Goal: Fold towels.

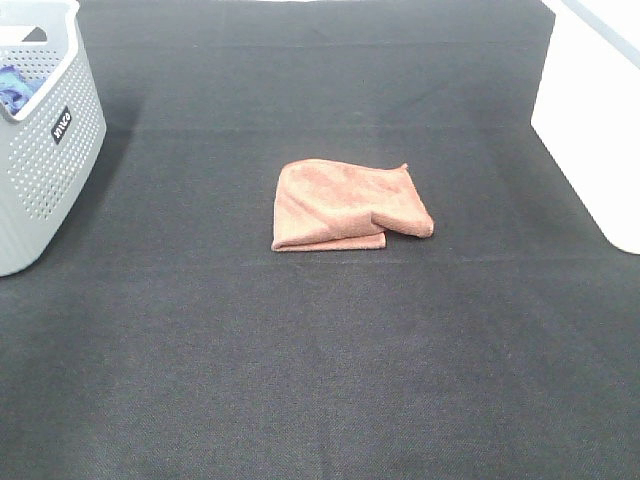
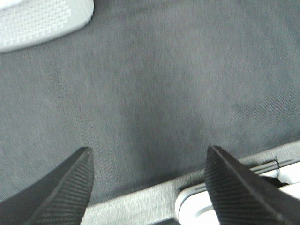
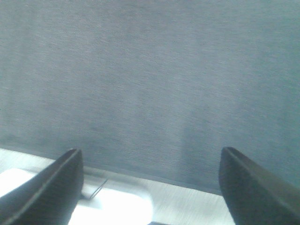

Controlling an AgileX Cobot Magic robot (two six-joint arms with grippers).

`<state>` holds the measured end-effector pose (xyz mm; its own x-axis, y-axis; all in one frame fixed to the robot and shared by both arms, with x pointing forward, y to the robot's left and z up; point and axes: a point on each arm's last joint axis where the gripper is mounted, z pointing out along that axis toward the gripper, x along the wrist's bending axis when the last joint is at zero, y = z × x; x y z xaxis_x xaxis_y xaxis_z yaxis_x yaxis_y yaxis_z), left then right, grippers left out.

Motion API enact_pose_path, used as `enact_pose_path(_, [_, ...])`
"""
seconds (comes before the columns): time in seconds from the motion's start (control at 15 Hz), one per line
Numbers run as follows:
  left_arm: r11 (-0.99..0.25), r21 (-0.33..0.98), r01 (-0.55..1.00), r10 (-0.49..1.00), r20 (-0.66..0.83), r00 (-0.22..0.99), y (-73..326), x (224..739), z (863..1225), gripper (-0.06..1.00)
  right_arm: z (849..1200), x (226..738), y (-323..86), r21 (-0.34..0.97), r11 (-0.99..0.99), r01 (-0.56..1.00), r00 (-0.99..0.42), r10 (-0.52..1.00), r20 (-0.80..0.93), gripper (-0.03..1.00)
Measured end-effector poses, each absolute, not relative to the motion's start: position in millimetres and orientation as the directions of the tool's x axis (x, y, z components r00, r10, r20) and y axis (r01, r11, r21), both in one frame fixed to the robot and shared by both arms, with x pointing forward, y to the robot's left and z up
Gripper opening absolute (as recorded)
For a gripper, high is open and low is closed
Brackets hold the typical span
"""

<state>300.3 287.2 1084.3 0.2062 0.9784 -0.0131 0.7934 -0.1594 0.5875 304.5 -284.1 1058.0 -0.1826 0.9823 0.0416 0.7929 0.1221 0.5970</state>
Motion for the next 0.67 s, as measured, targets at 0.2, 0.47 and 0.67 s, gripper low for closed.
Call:
enact_pose_path(0.2, [-0.154,0.622,0.768,0.978,-0.014,0.208,291.4,283.0,1066.3,0.65,1051.6,284.0,-288.2,0.67,0.123,0.732,-0.181,0.983,0.017,0.75])
enact_pose_path(0.47, [-0.211,0.735,0.644,0.954,0.012,0.3,289.0,274.4,1052.7,0.65,1051.7,270.4,-290.2,0.75,0.113,0.651,-0.18,0.984,0.007,0.75])
enact_pose_path(0.67, [-0.272,0.733,0.623,0.925,0.022,0.378,284.0,274.4,1047.8,0.65,1051.7,270.4,-290.2,0.75,0.113,0.651,-0.18,0.984,0.007,0.75])
